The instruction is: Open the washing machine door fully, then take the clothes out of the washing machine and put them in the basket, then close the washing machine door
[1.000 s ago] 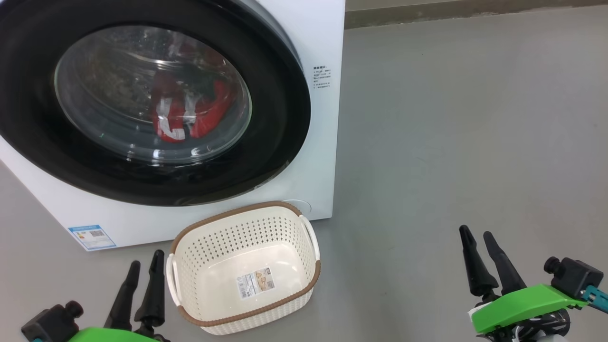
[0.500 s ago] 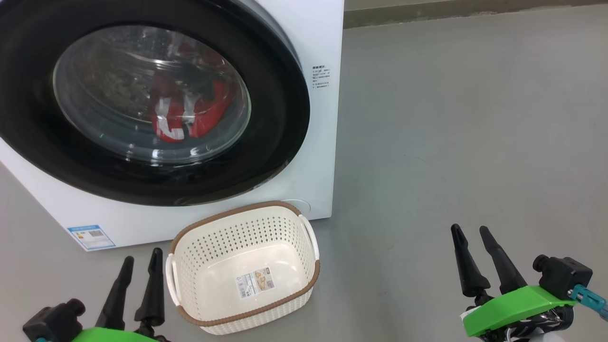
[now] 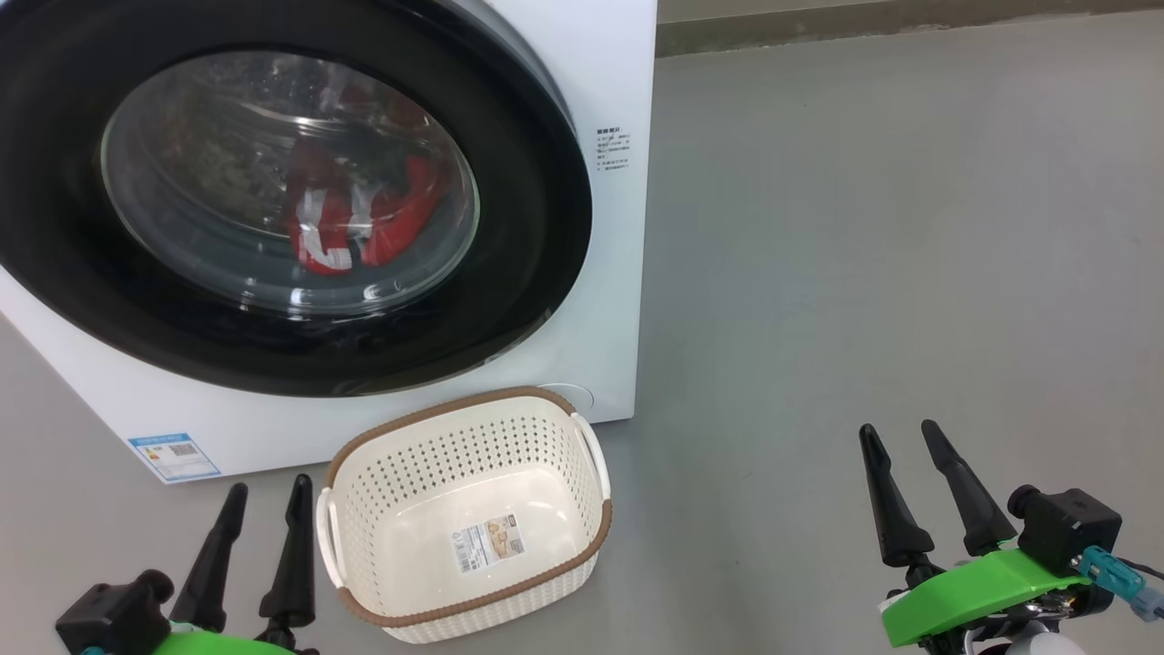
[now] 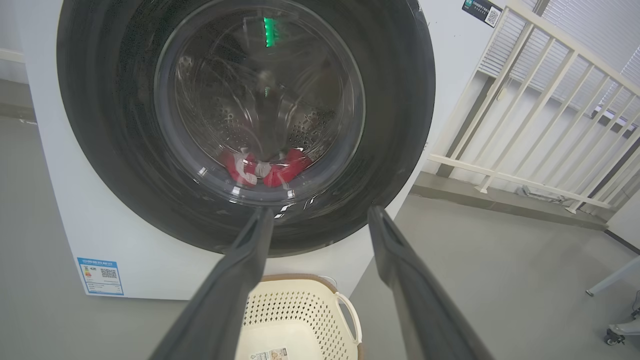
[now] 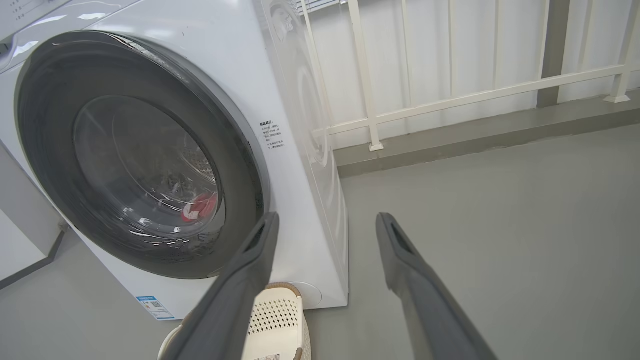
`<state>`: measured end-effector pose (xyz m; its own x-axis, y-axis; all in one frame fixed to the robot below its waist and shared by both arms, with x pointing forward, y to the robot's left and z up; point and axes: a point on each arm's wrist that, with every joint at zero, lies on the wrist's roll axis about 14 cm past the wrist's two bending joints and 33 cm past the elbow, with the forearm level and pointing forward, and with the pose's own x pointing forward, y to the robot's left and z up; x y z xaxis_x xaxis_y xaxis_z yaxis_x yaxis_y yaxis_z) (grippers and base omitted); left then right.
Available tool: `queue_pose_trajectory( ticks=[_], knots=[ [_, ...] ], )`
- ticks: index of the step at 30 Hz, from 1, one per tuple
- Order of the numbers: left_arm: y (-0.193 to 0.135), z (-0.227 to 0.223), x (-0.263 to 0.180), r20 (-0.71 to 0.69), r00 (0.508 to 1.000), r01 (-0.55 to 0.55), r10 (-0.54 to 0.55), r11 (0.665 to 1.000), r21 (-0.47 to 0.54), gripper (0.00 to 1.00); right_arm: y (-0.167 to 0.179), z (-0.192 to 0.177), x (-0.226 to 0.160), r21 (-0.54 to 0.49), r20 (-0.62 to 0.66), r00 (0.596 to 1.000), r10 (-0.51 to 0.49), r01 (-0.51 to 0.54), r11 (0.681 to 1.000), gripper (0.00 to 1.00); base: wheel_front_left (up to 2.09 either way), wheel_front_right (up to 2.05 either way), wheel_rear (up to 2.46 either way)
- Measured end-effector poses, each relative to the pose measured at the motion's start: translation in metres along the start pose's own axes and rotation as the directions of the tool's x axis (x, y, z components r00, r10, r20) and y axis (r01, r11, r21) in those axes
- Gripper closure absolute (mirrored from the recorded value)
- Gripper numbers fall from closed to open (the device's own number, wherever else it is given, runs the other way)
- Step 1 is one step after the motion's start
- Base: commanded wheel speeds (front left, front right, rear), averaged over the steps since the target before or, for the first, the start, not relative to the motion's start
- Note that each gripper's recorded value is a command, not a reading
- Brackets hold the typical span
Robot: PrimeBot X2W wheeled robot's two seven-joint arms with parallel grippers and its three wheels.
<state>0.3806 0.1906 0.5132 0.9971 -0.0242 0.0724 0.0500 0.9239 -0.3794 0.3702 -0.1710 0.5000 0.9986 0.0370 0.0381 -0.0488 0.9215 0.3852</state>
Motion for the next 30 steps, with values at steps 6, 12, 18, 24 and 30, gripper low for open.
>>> queue_pose_trajectory(
  ticks=[6,12,18,24,30],
  knots=[
    [-0.003,0.001,0.001,0.009,1.000,0.019,-0.020,0.998,0.065,0.00,0.002,0.004,0.001,-0.065,0.017,1.000,0.015,-0.014,0.998,0.00,0.00,0.00,0.00],
    [-0.008,0.011,0.007,0.040,0.998,0.042,-0.048,0.990,0.132,0.00,0.006,0.009,0.004,-0.127,0.037,0.999,0.035,-0.030,0.991,0.00,0.00,0.00,0.00],
    [-0.009,0.012,0.007,0.049,0.997,0.051,-0.061,0.981,0.188,0.00,0.007,0.011,0.004,-0.182,0.045,0.998,0.047,-0.039,0.983,0.00,0.00,0.00,0.00],
    [-0.008,0.014,0.007,0.049,0.996,0.058,-0.072,0.969,0.242,0.00,0.009,0.012,0.004,-0.230,0.050,0.997,0.062,-0.048,0.972,0.00,0.00,0.00,0.00],
    [-0.006,0.012,0.007,0.043,0.997,0.055,-0.067,0.968,0.244,0.00,0.009,0.012,0.004,-0.231,0.050,0.997,0.063,-0.050,0.972,0.00,0.00,0.00,0.00]
  ],
)
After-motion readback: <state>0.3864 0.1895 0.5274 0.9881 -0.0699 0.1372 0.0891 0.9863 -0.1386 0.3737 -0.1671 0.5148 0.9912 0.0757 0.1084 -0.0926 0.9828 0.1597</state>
